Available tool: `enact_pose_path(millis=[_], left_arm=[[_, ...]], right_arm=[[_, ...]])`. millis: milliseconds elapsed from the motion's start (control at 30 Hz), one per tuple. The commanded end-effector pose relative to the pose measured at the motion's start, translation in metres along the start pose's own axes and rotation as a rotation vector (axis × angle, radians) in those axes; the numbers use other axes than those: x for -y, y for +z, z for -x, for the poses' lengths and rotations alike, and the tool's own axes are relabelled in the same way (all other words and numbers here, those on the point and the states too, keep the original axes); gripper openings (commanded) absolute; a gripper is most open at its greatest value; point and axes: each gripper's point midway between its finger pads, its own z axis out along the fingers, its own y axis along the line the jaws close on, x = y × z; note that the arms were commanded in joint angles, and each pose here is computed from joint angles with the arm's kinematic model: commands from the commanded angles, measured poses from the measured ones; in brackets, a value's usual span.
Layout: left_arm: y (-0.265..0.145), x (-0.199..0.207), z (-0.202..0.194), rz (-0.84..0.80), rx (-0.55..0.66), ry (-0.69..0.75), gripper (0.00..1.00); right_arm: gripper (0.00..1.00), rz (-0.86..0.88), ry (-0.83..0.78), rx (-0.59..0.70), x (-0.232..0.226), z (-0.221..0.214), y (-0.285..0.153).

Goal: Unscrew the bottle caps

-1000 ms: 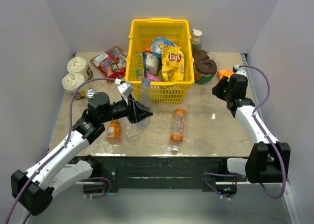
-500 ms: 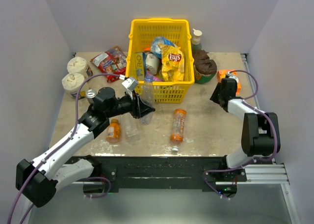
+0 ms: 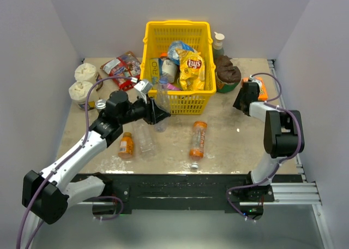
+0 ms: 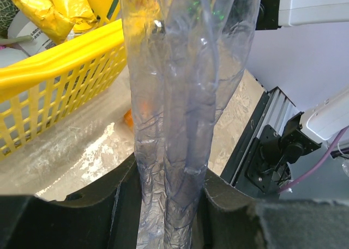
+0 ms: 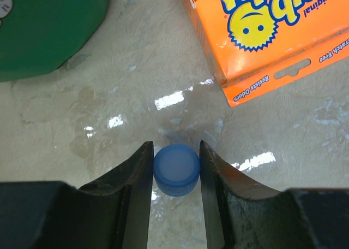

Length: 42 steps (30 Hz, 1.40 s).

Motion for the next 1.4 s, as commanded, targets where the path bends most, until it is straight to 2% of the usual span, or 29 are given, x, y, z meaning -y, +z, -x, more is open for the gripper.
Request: enact_pose_path(millis=[0,333,500,733,1000,1200,1300,1367], left_arm=[[-0.001,0.007,0.031,-0.026,0.080,0.050,0.30],[-0.003,-0.001,0.035,-0.010,0.088,0.043,0.30],[-0.004,-0.001,0.036,-0.008,0.088,0.041,0.30],[-0.005,0.000,0.038,-0.009,0.090,0.044,0.29],[-0.008,0.000,0.038,-0.009,0.086,0.061,0.30],[-0.005,-0.004,0.022,-0.018,0.030,0.083,0.29],[-0.004,-0.010,0.002,-0.012,-0.033,0.055,0.29],[-0.004,-0.006,-0.004,-0.044,-0.053,0.045,0.29]], right_arm=[[0.26,-0.030,-0.023,0.074,-0.001,0.026,0.010],[0.32,-0.046,-0.055,0.068,0.000,0.024,0.026],[0.40,-0.033,-0.078,0.061,-0.002,0.021,0.030],[0.62,0.006,-0.114,0.071,-0.011,0.031,0.031],[0.72,0.024,-0.141,0.115,-0.017,0.058,0.018],[0.73,0.100,-0.114,0.223,-0.030,0.105,-0.044],[0.73,0.224,-0.092,0.258,-0.047,0.124,-0.091],[0.73,0.377,-0.070,0.252,-0.069,0.129,-0.132]])
